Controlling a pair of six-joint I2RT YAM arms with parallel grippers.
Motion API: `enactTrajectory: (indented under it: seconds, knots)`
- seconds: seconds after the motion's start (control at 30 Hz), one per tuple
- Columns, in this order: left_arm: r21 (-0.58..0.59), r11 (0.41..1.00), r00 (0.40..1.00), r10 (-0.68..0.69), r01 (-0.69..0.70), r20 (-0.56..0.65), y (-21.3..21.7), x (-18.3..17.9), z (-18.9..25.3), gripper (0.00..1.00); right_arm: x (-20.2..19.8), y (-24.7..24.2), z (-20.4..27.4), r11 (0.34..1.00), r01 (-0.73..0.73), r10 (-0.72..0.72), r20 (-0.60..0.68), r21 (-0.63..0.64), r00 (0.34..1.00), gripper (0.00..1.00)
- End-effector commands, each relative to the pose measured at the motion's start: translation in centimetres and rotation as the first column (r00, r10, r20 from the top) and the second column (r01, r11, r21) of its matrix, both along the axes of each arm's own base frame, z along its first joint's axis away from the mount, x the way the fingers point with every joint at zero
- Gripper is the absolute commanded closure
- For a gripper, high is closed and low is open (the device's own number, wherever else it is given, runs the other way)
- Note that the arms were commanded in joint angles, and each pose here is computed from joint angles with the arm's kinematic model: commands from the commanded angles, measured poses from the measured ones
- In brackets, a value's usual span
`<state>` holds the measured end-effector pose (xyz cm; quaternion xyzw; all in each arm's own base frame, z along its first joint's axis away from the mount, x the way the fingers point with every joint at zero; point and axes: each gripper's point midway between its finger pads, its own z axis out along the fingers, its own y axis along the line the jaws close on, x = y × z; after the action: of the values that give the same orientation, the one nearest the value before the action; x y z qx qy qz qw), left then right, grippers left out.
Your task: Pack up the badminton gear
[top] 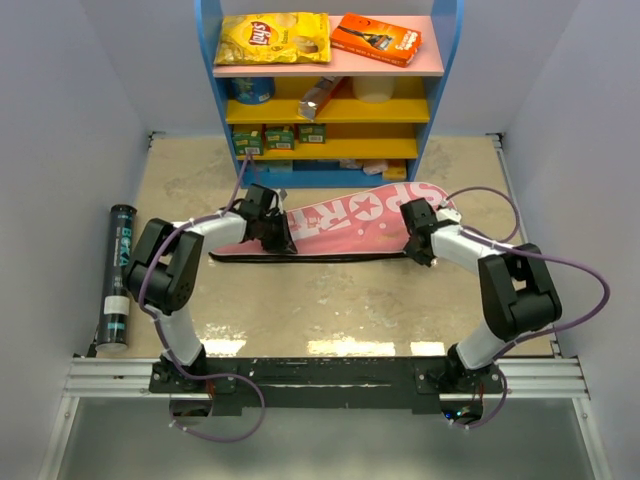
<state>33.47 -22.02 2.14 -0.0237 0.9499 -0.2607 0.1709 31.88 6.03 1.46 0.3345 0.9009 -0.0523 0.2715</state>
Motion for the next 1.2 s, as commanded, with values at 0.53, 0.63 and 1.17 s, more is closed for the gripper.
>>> enactTrajectory:
  seconds: [0.53, 0.63, 1.17]
  knots:
    - [0.09, 0.994, 0.998, -0.052, 0.054, -0.019, -0.4, -0.7, -2.2, 0.9, 0.8, 20.3, -1.2, 0.866, -0.343, 0.345, 0.061, 0.363, 0.936, 1.0]
    - [0.091, 0.994, 0.999, -0.051, 0.052, -0.016, -0.3, -0.7, -2.1, 0.9, 0.6, 20.0, -1.0, 0.871, -0.343, 0.345, 0.06, 0.352, 0.937, 1.0]
    - [0.076, 0.995, 0.998, -0.062, 0.063, -0.021, -0.7, -0.7, -2.0, 0.91, -0.6, 22.0, -0.7, 0.828, -0.414, 0.423, 0.064, 0.379, 0.904, 0.96]
